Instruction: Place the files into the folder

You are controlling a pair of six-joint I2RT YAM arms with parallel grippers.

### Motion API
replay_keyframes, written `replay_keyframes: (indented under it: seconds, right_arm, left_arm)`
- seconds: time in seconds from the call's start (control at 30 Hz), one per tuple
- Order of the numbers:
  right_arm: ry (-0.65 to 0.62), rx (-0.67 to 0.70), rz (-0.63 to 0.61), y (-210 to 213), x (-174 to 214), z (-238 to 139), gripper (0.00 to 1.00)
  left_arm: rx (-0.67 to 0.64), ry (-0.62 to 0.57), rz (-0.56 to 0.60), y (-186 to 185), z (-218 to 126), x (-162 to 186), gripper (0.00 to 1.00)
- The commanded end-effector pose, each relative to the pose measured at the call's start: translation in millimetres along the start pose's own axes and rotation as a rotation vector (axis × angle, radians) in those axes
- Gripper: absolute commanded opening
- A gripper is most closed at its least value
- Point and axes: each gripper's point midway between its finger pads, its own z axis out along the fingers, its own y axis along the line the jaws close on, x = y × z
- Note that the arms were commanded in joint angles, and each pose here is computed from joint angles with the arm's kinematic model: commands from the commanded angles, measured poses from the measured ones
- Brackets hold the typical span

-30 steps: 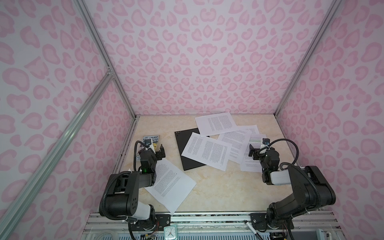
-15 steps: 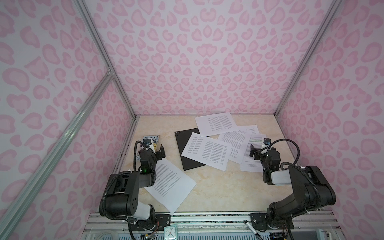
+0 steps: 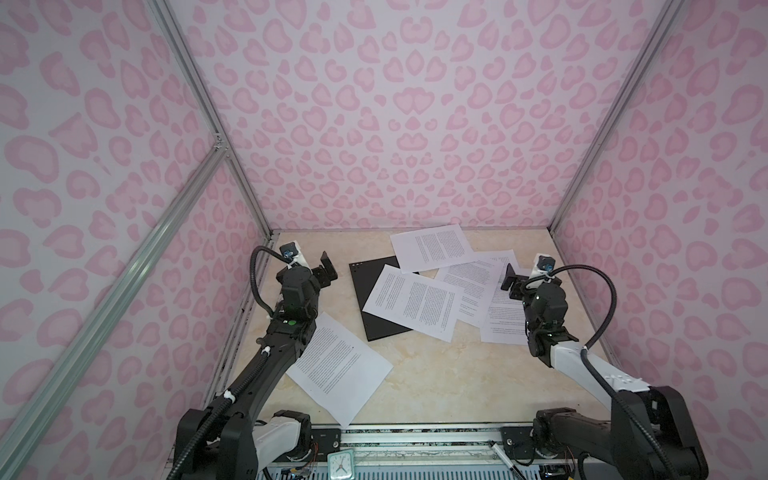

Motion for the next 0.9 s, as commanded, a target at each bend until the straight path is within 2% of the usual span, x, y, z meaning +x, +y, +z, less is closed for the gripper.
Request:
replay_keyframes:
  seconds: [0.0, 0.07, 0.17, 0.23, 0.33, 0.53, 0.87]
  right_arm:
    - [0.262, 0.067, 0.414, -18.8, 54.7, -5.2, 0.99]
    - [0.348, -0.184, 0.489, 29.2, 63.5, -0.1, 1.00]
    - [0.598, -0.252, 0.329, 97.0, 102.8, -11.2, 0.99]
    - [0.690, -0.308, 0.251, 134.7, 127.3, -22.3, 0.99]
    - [0.802, -0.361, 0.170, 174.3, 160.1, -33.6, 0.97]
    - [0.927, -0.414, 0.116, 209.5, 206.9, -33.0, 0.96]
    - [1.006, -0.369, 0.111, 208.0, 236.7, -20.3, 0.96]
  left_arm:
    - [0.122, 0.486, -0.173, -20.7, -23.7, 98.2, 0.97]
    - [0.193, 0.616, -0.178, -35.5, -37.1, 124.7, 0.97]
    - [0.252, 0.775, -0.189, -41.5, -58.2, 157.1, 0.97]
    - [0.291, 0.864, -0.223, -46.4, -74.0, 176.3, 0.97]
    - [0.274, 0.931, -0.223, -42.3, -87.6, 199.1, 0.97]
    - [0.247, 1.002, -0.260, -39.0, -81.5, 233.1, 0.97]
    - [0.125, 1.011, -0.273, -15.9, -66.0, 267.6, 0.97]
